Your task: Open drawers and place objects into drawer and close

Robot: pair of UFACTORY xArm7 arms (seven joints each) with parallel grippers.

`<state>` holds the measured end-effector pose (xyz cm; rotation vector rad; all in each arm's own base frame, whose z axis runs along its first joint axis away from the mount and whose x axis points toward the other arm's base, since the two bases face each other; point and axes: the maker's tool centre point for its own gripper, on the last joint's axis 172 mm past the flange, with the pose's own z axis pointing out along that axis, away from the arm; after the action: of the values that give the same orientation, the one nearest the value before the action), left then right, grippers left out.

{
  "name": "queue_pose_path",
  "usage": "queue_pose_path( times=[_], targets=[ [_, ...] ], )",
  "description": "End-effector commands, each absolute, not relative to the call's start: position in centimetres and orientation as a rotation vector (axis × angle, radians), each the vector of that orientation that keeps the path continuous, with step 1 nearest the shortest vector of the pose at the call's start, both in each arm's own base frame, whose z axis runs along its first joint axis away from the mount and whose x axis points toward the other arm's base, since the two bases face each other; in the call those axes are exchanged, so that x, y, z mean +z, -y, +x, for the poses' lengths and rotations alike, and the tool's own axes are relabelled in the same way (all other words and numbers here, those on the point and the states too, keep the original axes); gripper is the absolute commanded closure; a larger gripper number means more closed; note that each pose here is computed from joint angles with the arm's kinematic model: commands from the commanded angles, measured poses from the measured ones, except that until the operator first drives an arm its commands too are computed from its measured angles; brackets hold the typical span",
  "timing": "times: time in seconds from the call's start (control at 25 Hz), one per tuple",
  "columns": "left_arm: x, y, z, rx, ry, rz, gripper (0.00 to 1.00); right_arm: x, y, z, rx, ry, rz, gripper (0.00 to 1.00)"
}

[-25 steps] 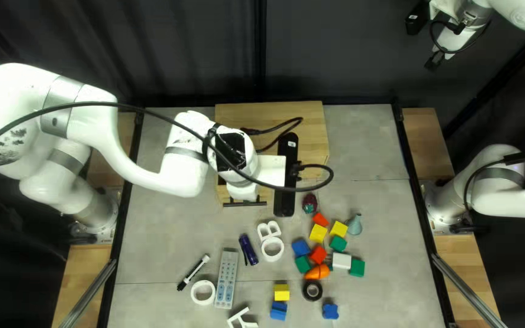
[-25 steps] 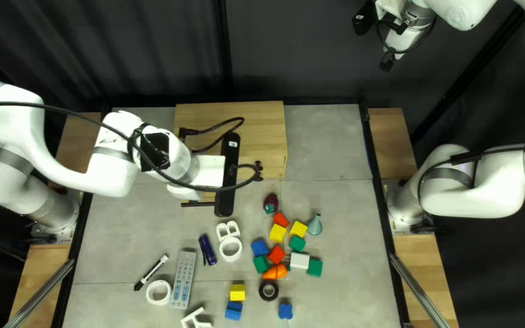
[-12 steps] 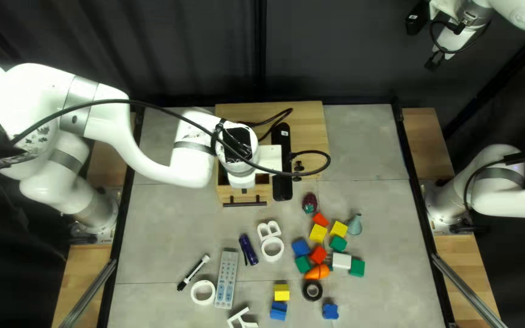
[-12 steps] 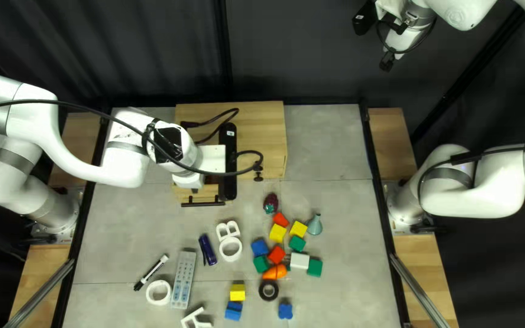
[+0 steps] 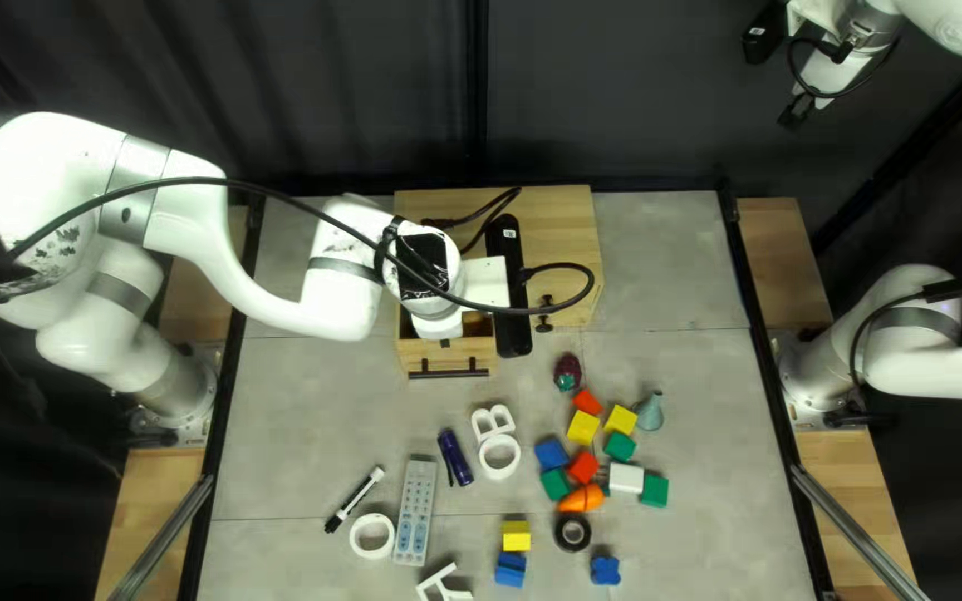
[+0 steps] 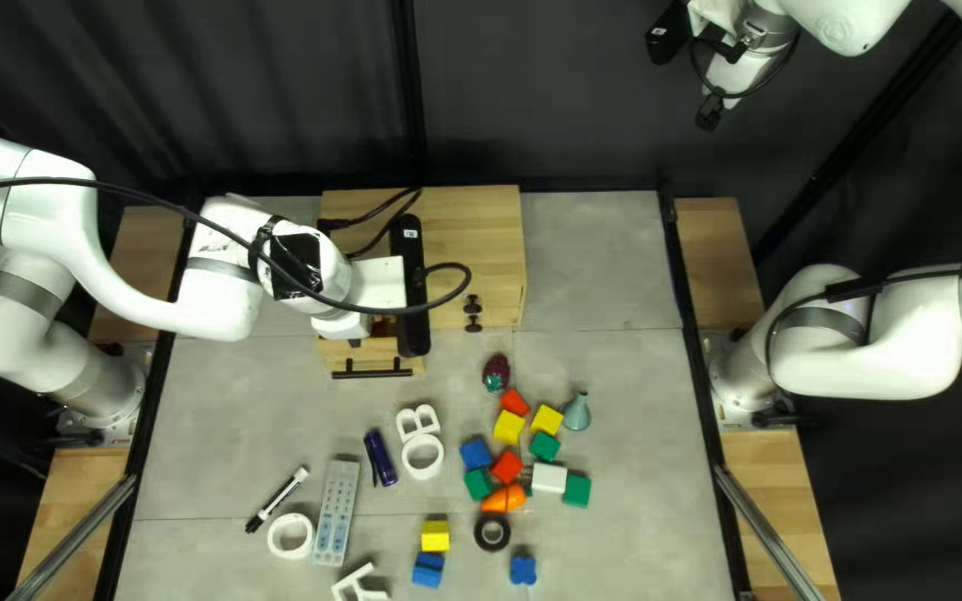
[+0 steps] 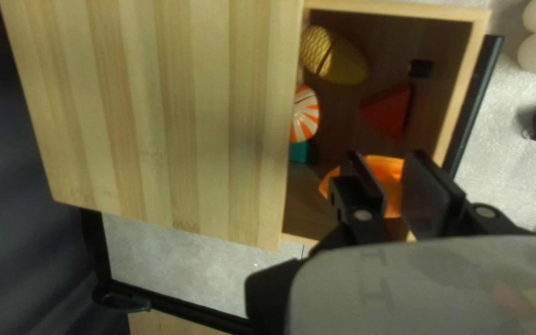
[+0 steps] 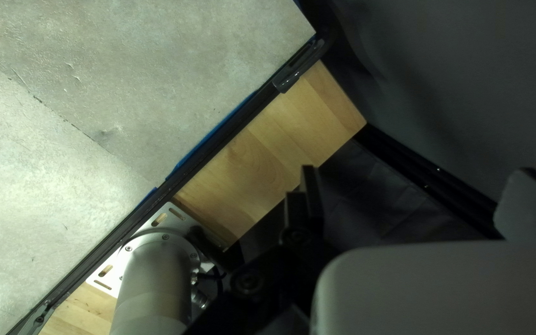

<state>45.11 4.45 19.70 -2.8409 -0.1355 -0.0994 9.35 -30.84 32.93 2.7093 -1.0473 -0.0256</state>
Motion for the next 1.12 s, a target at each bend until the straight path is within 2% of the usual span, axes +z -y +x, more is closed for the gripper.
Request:
queue_pose_path(
  times=[0.04, 0.32, 0.52, 0.72, 0.92, 1.12],
  targets=[
    [20.6, -3.7, 44.9, -0.119, 0.145, -2.825, 0.00, 32.9, 30.8, 9.4, -0.026, 1.047, 2.709, 0.00],
    [22.3, -1.6, 44.1, -0.131, 0.158, -2.791, 0.00, 32.9, 30.8, 9.4, -0.026, 1.047, 2.709, 0.00],
    [22.4, 2.8, 43.2, -0.131, 0.042, -2.826, 0.00, 32.9, 30.8, 9.4, -0.026, 1.047, 2.709, 0.00],
    [22.3, 6.5, 39.5, -0.057, -0.097, -2.907, 0.00, 32.9, 30.8, 9.4, -0.026, 1.047, 2.709, 0.00],
    [19.2, 10.9, 34.9, 0.113, -0.248, -3.040, 0.00, 32.9, 30.8, 9.4, -0.026, 1.047, 2.709, 0.00],
    [14.9, 17.2, 30.6, 0.287, -0.625, -3.130, 0.00, 32.9, 30.8, 9.4, -0.026, 1.047, 2.709, 0.00]
  ],
)
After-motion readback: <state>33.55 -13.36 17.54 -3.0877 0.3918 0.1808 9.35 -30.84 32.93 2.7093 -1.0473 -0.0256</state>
